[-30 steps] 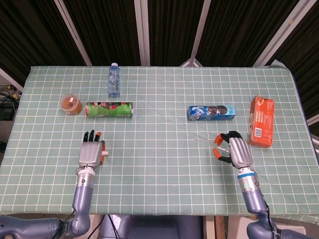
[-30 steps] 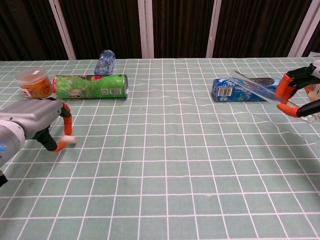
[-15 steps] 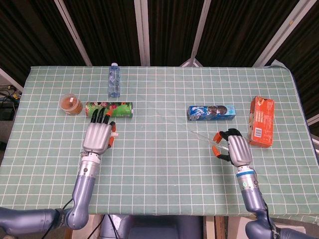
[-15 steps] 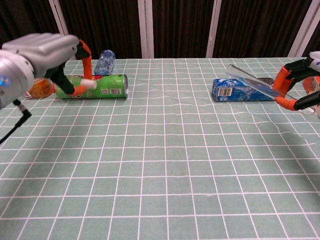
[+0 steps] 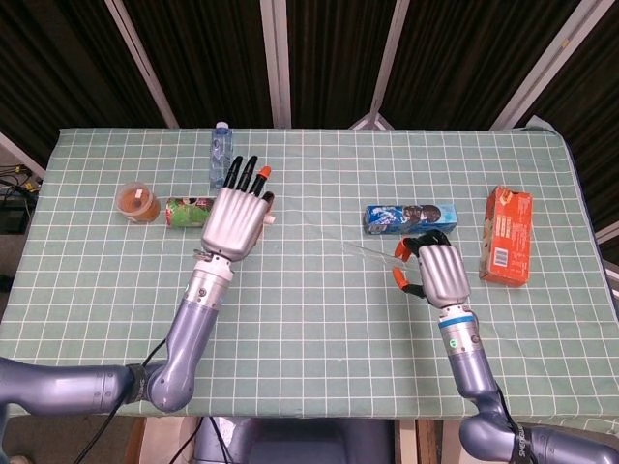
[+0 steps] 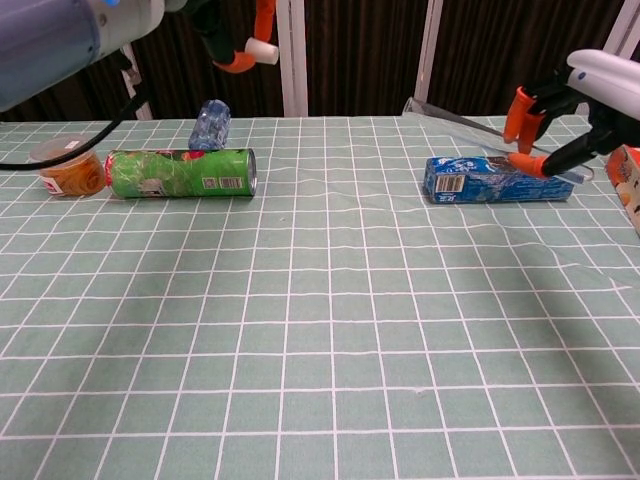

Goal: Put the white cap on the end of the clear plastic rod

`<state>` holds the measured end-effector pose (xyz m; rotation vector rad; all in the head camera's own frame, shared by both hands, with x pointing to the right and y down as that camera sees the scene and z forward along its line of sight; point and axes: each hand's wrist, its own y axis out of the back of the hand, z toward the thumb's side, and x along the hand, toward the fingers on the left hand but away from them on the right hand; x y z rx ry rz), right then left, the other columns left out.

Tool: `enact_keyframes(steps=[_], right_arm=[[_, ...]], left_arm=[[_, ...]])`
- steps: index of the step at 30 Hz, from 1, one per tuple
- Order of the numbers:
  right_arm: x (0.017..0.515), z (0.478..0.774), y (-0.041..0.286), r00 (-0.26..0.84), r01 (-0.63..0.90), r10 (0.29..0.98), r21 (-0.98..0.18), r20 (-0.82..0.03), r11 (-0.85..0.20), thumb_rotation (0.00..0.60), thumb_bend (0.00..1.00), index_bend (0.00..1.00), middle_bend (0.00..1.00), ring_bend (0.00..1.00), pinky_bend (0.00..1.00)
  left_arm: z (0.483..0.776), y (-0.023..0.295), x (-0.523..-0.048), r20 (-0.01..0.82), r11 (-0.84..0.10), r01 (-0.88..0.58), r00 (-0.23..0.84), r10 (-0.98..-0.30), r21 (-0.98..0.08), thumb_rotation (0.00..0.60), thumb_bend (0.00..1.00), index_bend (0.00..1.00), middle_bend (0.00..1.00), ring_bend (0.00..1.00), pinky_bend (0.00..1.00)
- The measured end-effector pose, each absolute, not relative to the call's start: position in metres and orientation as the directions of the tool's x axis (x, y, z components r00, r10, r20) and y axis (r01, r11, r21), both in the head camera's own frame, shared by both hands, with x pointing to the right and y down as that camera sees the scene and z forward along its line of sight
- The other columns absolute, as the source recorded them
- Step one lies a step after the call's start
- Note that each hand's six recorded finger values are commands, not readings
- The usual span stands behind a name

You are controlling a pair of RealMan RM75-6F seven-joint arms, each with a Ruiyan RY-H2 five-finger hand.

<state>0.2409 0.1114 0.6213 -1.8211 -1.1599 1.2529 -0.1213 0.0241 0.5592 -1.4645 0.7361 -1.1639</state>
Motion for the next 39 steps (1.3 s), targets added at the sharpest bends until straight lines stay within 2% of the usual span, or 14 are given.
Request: enact_keyframes(steps=[5, 13, 22, 39], right_arm=[[0.230, 0.622, 0.103, 0.134, 0.271, 0.910, -0.869, -0.391, -0.413, 0.600, 0.61, 0.79, 0.59, 0.38, 0.22], [0.233, 0.624, 0.093, 0.087, 0.256, 0.911, -0.874, -0.404, -0.412, 0.600, 0.61, 0.79, 0.60, 0.38, 0.22], [0.235, 0.616, 0.087, 0.067, 0.251, 0.915, -0.881, -0.398, -0.401, 0.600, 0.61, 0.79, 0.60, 0.38, 0.22], [0.227, 0.601, 0.088, 0.087, 0.299, 0.914, -0.864, -0.397, -0.404, 0.600, 0.61, 0.79, 0.60, 0.38, 0.22]], left_arm=[[0.552, 0.018, -0.104, 0.258, -0.205, 0.178, 0.368, -0.894, -0.963, 0.600, 0.52, 0.57, 0.14, 0.00, 0.00], [0.558, 0.030, -0.095, 0.272, -0.165, 0.275, 0.416, -0.867, -0.947, 0.600, 0.52, 0.58, 0.14, 0.00, 0.00], [0.557, 0.026, -0.089, 0.234, -0.085, 0.329, 0.444, -0.865, -0.940, 0.600, 0.52, 0.58, 0.14, 0.00, 0.00], [0.564, 0.032, -0.078, 0.228, -0.087, 0.306, 0.463, -0.857, -0.948, 0.600, 0.52, 0.59, 0.14, 0.00, 0.00]])
